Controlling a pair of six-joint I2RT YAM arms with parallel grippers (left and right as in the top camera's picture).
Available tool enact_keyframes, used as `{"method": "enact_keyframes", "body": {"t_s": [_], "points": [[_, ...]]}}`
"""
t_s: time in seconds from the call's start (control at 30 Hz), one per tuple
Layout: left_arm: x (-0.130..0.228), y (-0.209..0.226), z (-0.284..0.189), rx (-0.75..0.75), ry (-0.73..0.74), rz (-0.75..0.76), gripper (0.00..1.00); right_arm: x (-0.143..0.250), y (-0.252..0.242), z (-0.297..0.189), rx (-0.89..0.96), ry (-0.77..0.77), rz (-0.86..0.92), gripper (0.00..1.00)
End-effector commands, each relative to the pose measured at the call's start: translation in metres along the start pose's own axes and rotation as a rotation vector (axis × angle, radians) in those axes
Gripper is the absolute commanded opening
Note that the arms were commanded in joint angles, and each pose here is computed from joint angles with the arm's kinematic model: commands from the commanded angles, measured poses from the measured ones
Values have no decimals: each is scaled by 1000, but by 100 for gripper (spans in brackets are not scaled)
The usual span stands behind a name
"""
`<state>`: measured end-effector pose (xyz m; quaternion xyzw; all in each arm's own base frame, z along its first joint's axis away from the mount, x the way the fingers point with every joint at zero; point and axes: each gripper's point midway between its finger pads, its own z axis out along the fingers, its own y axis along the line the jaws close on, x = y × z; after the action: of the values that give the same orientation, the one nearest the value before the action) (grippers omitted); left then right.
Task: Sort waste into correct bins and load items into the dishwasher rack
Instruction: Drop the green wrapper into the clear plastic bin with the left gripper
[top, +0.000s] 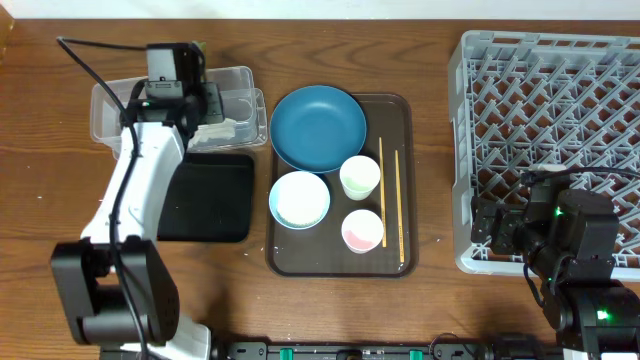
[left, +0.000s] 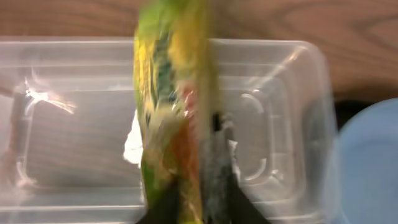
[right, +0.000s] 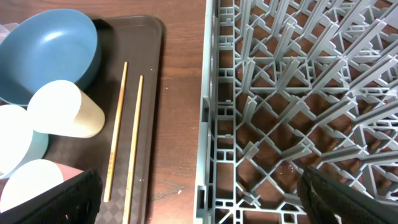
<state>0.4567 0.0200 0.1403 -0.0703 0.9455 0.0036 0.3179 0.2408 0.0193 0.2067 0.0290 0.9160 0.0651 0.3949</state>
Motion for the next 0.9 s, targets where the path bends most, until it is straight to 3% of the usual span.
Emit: {"method": "enact_keyframes", "body": {"t_s": [0.0, 0.13, 0.33, 0.53, 0.67, 0.87], "points": [[-3, 7, 2, -17, -2, -10, 52, -6, 4, -5, -15, -18, -2, 99], [-8, 5, -8, -4, -24, -11, 57, -6, 4, -5, -15, -18, -2, 99], [-14, -33, -54, 177, -61, 14, 58, -7, 4, -5, -15, -18, -2, 99], [-18, -39, -74, 188, -91, 27, 61, -6, 4, -5, -15, -18, -2, 99], [-20, -27, -65, 116, -96, 24, 61, -6, 4, -5, -15, -18, -2, 99], [-29, -16, -42, 43, -121, 19, 44, -6, 4, -5, -15, -18, -2, 99]]}}
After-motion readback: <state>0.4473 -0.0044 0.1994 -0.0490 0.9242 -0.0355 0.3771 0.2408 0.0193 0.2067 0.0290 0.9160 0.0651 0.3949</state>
